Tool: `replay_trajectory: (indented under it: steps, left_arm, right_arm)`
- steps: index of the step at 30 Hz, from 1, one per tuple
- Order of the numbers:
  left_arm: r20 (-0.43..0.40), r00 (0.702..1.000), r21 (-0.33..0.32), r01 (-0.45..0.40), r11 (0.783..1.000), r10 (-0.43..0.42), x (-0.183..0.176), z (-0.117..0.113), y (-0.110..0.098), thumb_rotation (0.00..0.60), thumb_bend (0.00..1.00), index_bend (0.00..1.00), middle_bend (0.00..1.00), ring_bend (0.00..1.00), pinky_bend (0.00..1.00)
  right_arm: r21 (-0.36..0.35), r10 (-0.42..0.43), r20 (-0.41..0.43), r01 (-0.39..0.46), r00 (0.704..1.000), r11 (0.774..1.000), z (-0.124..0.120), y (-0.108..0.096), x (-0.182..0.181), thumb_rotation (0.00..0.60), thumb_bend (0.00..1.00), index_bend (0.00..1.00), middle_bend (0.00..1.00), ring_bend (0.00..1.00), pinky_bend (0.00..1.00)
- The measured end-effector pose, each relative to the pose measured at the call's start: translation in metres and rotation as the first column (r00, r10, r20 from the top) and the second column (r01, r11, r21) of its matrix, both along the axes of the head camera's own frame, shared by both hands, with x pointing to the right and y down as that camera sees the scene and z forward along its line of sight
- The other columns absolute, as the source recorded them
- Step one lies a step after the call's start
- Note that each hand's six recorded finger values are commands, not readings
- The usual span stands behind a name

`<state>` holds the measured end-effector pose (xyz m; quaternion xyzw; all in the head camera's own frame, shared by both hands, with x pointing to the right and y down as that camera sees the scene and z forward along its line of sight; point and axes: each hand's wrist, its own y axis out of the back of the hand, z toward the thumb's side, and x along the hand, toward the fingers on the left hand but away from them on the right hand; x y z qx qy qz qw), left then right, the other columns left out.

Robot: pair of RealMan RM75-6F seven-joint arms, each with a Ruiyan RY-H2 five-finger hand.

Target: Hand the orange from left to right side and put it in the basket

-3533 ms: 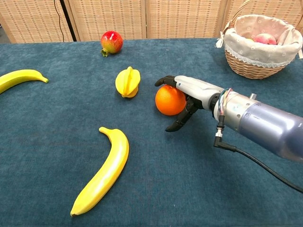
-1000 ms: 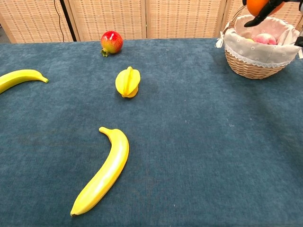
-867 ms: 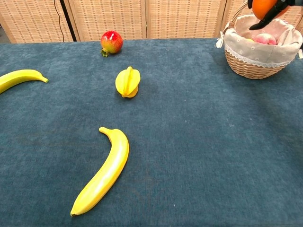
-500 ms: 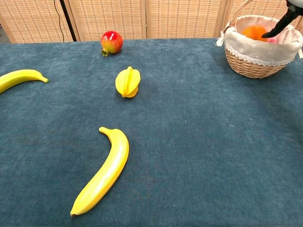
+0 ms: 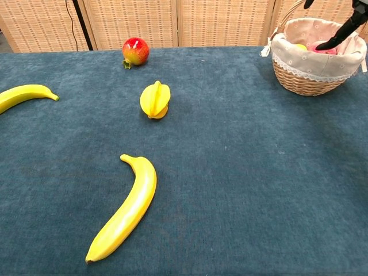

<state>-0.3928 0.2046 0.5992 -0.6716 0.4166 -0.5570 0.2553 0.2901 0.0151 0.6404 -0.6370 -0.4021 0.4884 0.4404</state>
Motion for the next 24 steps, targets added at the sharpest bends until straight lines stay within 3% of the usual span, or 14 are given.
replay_trajectory:
  steps: [8,14,19,24]
  left_arm:
    - [0.008,1.0,0.011,0.008,1.0,-0.008,-0.006,-0.005,0.0,0.6,0.11,0.16,0.04,0.02,0.09]
    - [0.017,1.0,0.03,0.011,1.0,-0.011,-0.011,-0.01,0.0,0.6,0.11,0.16,0.04,0.01,0.09]
    - [0.021,1.0,0.038,0.015,0.999,-0.016,-0.013,-0.013,0.001,0.6,0.11,0.16,0.04,0.01,0.09]
    - [0.028,1.0,0.039,0.011,0.999,-0.012,-0.013,-0.014,0.004,0.6,0.11,0.16,0.04,0.02,0.09]
  right_arm:
    - [-0.125,0.01,0.13,0.007,0.991,0.992,-0.037,0.055,-0.019,0.6,0.0,0.34,0.24,0.2,0.21]
    - [-0.217,0.064,0.099,-0.042,0.993,0.975,-0.053,0.102,0.011,0.6,0.0,0.34,0.24,0.2,0.21]
    - [-0.22,0.095,0.084,-0.075,0.992,0.973,-0.054,0.127,0.027,0.6,0.0,0.35,0.24,0.2,0.21]
    - [-0.176,0.136,0.045,-0.126,0.99,0.976,-0.054,0.148,0.054,0.6,0.0,0.36,0.24,0.2,0.2]
